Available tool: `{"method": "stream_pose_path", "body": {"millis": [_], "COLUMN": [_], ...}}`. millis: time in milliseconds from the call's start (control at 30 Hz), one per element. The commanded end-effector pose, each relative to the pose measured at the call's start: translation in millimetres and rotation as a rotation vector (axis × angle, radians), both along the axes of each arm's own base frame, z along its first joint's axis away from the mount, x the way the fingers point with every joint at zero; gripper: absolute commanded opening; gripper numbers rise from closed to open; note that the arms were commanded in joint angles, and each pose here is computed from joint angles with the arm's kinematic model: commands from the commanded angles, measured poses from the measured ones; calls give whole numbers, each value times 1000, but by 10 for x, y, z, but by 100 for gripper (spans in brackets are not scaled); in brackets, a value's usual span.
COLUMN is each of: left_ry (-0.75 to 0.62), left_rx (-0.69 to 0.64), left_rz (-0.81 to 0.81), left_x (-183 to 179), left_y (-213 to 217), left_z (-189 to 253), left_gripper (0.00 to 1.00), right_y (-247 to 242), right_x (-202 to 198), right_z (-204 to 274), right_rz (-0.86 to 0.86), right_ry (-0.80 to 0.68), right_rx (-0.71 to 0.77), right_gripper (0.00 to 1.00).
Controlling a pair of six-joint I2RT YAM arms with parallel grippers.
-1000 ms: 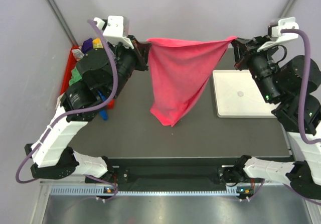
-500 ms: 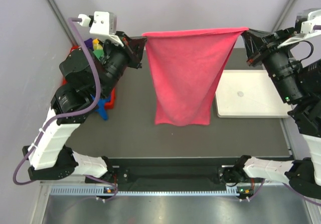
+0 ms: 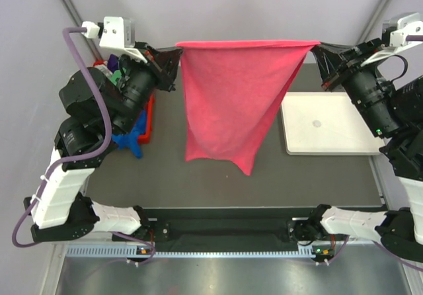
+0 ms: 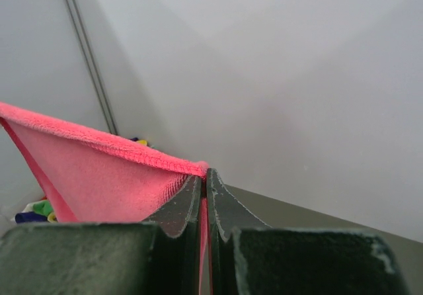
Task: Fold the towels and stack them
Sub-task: Flatten out the crumpled towel
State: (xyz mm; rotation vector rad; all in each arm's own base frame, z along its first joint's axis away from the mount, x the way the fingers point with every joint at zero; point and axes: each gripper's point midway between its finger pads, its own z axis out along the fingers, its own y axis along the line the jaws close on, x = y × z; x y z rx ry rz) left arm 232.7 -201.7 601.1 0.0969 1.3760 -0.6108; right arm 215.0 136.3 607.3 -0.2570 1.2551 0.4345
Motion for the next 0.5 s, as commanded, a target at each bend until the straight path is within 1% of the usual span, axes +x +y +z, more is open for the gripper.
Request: {"method": "stream_pose_path", "body": {"millis": [0,133,167,200,233,267,300,333,367,400,433,467], "left_ry": [-15,1,9,43,66,86,96,101,132,128,140,187], "left_rx": [-23,31,17,30,11,-7,2,-1,14,-11,-21,-16], "left_rz": [87,168,187,165,153,180,204,216,201,193,183,184], "left_x": [48,306,483,678,832,1042,1242,1367,1643,1783,1926,2238], "left_y": [176,125,201,161,196,338,313,335,341,358,354,354], "left_z": [72,-81,-103,-232,-289,-349,-445,-486,-651,-640,-702,-943], "left_gripper": [0,0,0,0,0,0,0,0,0,0,0,0], "right_y": [-39,202,302,320,356,489,366,434,474,297,281,347], "right_x": [32,360,492,591,679,820,1008,1106,1369,1567,1717,1986], "right_z": [85,-149,-234,-258,-280,-364,-371,-386,-548,-552,-583,-788], "right_rz": [-34,-69,-77,-96,-103,-77,-111,-55,-60,-111,-121,-116], "right_ry": [-13,36,56,58,62,75,90,90,133,137,149,189], "right_rx": [21,-57,-82,-92,-100,-124,-102,-99,-108,-102,-74,-91], "right_gripper": [0,0,0,0,0,0,0,0,0,0,0,0]}}
